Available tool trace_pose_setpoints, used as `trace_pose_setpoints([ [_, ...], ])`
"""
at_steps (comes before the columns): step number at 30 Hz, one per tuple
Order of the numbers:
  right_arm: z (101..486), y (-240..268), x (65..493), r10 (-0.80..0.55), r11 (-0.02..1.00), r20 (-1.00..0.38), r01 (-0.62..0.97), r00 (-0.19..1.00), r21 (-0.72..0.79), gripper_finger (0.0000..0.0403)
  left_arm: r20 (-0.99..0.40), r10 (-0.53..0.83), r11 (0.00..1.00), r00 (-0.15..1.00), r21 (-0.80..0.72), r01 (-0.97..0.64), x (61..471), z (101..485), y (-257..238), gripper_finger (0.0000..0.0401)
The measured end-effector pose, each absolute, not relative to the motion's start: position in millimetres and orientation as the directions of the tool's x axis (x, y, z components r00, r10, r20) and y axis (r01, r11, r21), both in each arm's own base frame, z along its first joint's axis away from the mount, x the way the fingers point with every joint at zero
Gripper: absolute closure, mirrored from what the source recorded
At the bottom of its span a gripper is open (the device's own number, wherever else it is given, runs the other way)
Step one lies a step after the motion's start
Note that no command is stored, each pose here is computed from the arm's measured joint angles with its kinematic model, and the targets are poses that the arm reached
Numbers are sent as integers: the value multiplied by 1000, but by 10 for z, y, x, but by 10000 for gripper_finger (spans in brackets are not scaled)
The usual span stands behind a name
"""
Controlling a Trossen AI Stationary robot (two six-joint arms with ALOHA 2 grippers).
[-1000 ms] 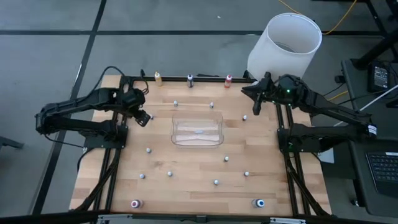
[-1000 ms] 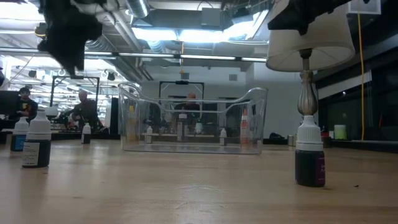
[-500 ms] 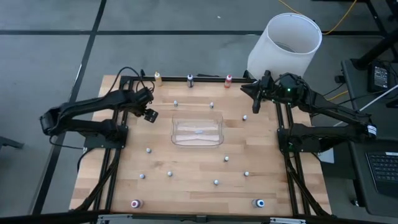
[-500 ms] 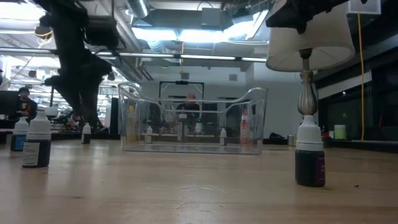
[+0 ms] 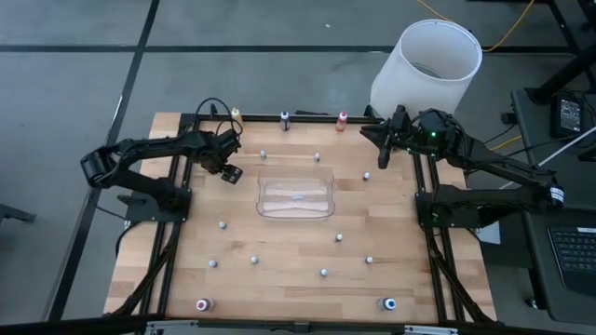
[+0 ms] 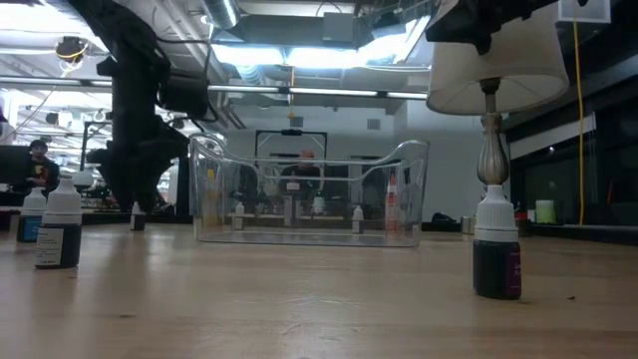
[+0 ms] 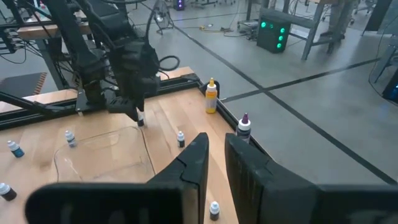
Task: Pick & Place food coloring
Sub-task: Put the pink food coloring bottle into the transparent bin
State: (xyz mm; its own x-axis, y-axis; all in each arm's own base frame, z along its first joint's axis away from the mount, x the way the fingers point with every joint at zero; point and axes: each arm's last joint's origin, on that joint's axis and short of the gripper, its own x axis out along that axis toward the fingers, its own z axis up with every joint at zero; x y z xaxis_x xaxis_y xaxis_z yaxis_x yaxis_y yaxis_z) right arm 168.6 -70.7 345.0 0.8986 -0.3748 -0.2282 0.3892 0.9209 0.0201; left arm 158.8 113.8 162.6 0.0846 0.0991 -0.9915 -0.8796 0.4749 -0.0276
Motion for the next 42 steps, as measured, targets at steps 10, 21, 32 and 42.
trace_pose_setpoints([
  [10, 3445, -707, 1685, -375, 921, -234, 389, 897, 18, 345, -990, 106, 499, 94, -29, -866, 1640, 1570, 1175, 181],
  [21, 3444, -707, 1685, -375, 921, -234, 389, 897, 17, 345, -990, 105, 509, 92, -26, -860, 1638, 1570, 1174, 266],
  [32, 3436, -706, 1683, -374, 921, -242, 390, 895, 17, 345, -990, 104, 509, 91, -26, -861, 1637, 1571, 1173, 328],
  [42, 3421, -704, 1679, -373, 921, -257, 390, 892, 17, 345, -982, 26, 522, 186, -146, -841, 1718, 1702, 1188, 325],
])
